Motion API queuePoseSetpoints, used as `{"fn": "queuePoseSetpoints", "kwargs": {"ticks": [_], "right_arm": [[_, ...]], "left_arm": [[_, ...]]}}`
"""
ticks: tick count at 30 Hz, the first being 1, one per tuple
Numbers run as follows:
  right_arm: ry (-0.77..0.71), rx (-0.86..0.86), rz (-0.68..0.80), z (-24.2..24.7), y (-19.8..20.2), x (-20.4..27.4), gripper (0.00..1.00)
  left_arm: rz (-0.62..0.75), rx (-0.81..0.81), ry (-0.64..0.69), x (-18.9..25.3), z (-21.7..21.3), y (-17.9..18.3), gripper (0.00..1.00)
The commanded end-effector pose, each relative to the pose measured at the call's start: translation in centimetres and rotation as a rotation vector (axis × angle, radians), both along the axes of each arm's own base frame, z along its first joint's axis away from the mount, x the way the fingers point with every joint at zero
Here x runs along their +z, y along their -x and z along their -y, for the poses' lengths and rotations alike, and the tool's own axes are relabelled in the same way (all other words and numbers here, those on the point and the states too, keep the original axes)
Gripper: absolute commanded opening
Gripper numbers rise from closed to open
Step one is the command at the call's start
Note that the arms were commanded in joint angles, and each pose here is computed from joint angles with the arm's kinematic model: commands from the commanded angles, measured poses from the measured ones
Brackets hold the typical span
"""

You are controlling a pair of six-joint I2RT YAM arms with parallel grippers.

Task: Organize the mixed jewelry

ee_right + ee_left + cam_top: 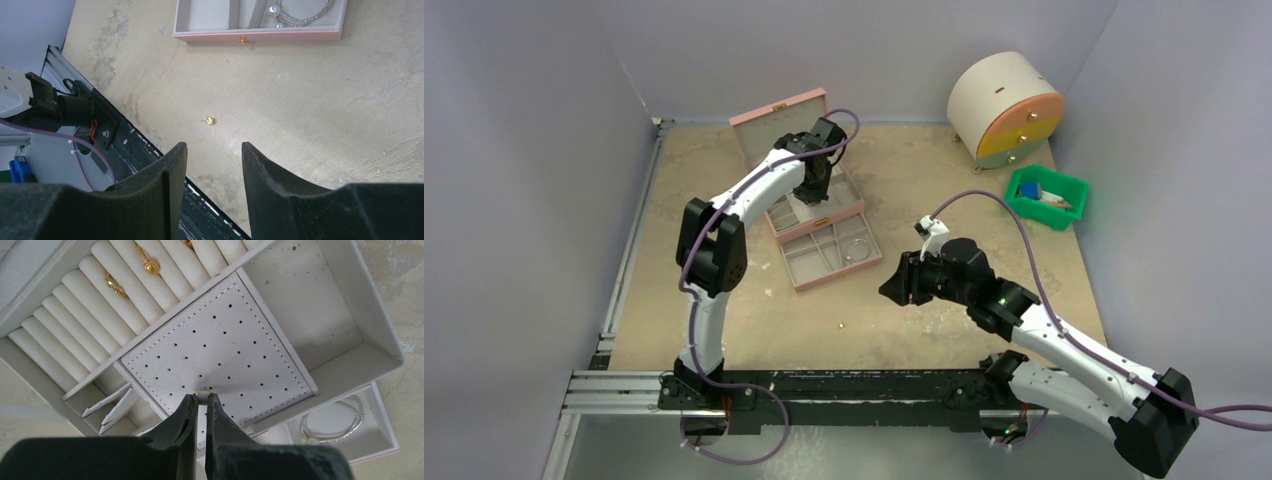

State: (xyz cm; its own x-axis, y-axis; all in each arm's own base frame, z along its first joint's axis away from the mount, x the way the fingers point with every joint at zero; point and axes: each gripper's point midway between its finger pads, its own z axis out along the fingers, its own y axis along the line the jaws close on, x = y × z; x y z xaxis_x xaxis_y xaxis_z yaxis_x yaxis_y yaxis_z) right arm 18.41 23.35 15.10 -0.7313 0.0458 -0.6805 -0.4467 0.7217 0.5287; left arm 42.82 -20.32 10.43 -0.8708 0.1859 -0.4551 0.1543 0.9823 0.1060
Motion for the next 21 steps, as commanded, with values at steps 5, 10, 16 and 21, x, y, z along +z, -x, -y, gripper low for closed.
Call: {"fn": "queuePoseSetpoints", "kwargs": {"ticks": [5,10,16,21], "right_arm": [[-0.038,0.005,0.05,-0.3,-0.3,2.1,0.47],[-0.041,0.001,0.05,-0.4,-0.5,2.1,0.47],[-0.043,0.0,0.05,-0.5,-0.6,2.2,0.48],[-0.044,0.0,0.048,-0.5,-0.5,2.1,0.48]], "left_arm": [[0.076,-0.009,0.06,2.7,0.5,-0.5,0.0],[0.098,-0.008,0.069,3.4,0.4,-0.5,0.0],[0.102,-0.01,0.067,3.6,0.4,-0.5,0.0],[0.083,-0.008,0.054,2.7,0.3,-0.5,0.0]]}}
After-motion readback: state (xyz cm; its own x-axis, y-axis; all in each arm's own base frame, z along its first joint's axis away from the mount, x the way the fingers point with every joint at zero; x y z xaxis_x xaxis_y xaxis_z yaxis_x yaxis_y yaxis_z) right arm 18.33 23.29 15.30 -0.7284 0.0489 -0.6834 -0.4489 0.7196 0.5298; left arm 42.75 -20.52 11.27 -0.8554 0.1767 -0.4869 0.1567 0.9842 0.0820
